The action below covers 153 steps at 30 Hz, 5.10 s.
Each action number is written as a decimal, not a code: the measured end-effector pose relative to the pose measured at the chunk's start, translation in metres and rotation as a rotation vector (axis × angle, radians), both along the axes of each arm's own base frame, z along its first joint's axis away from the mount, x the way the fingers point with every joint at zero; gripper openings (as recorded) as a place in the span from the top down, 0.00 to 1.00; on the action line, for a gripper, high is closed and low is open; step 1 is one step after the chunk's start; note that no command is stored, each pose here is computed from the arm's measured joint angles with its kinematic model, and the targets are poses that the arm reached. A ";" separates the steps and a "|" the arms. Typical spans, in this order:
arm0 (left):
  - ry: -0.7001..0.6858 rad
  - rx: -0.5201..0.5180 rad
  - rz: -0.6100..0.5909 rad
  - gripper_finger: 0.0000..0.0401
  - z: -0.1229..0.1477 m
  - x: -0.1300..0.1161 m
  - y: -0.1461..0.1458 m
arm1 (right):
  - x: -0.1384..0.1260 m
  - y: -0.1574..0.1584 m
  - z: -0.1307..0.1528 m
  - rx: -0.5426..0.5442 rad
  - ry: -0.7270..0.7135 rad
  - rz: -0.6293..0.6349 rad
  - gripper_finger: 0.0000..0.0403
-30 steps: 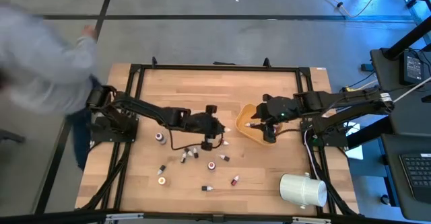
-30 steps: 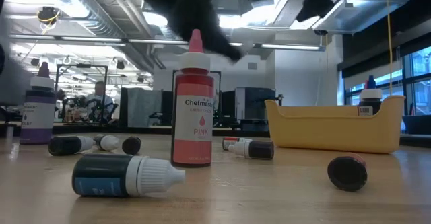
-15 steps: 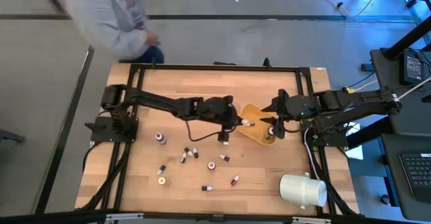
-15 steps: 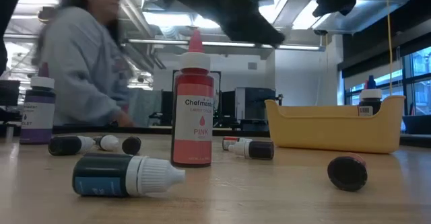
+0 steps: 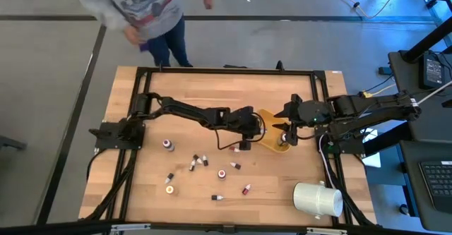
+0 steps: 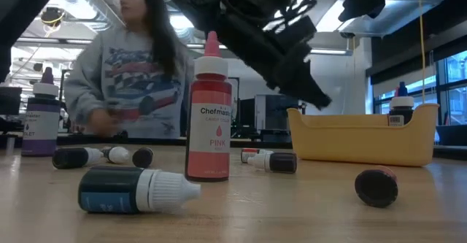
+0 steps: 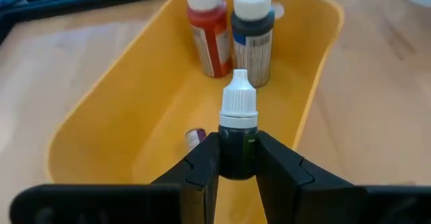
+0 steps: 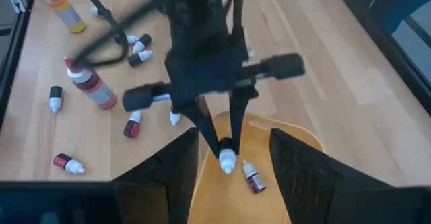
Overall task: Pick & Place food coloring
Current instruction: Put the small green food coloring bottle in the yellow bin, then put the top small red food coloring bottle in the yellow bin
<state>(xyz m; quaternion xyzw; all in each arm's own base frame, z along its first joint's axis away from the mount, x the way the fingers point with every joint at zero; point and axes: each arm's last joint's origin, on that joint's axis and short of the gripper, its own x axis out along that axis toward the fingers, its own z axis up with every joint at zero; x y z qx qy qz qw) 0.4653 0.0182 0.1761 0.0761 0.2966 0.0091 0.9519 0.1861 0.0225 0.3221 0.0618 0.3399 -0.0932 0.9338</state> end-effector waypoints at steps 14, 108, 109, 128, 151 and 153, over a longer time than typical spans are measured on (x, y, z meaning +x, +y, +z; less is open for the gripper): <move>0.030 0.036 -0.022 0.79 -0.015 0.003 0.000 | 0.000 0.000 0.000 -0.001 0.006 0.001 0.54; -0.364 -0.159 0.097 0.67 0.096 -0.212 -0.029 | 0.168 0.030 -0.204 -0.130 0.288 0.302 0.79; -0.364 -0.159 0.097 0.67 0.096 -0.212 -0.029 | 0.168 0.030 -0.204 -0.131 0.289 0.301 0.79; -0.361 -0.159 0.096 0.67 0.096 -0.212 -0.029 | 0.161 0.043 -0.141 -0.181 0.307 0.365 0.79; -0.313 -0.218 0.127 0.63 0.091 -0.214 -0.029 | 0.075 -0.008 -0.132 -0.175 0.242 0.001 0.79; -0.305 -0.217 0.128 0.61 0.090 -0.214 -0.029 | 0.075 -0.014 -0.138 -0.164 0.252 -0.011 0.79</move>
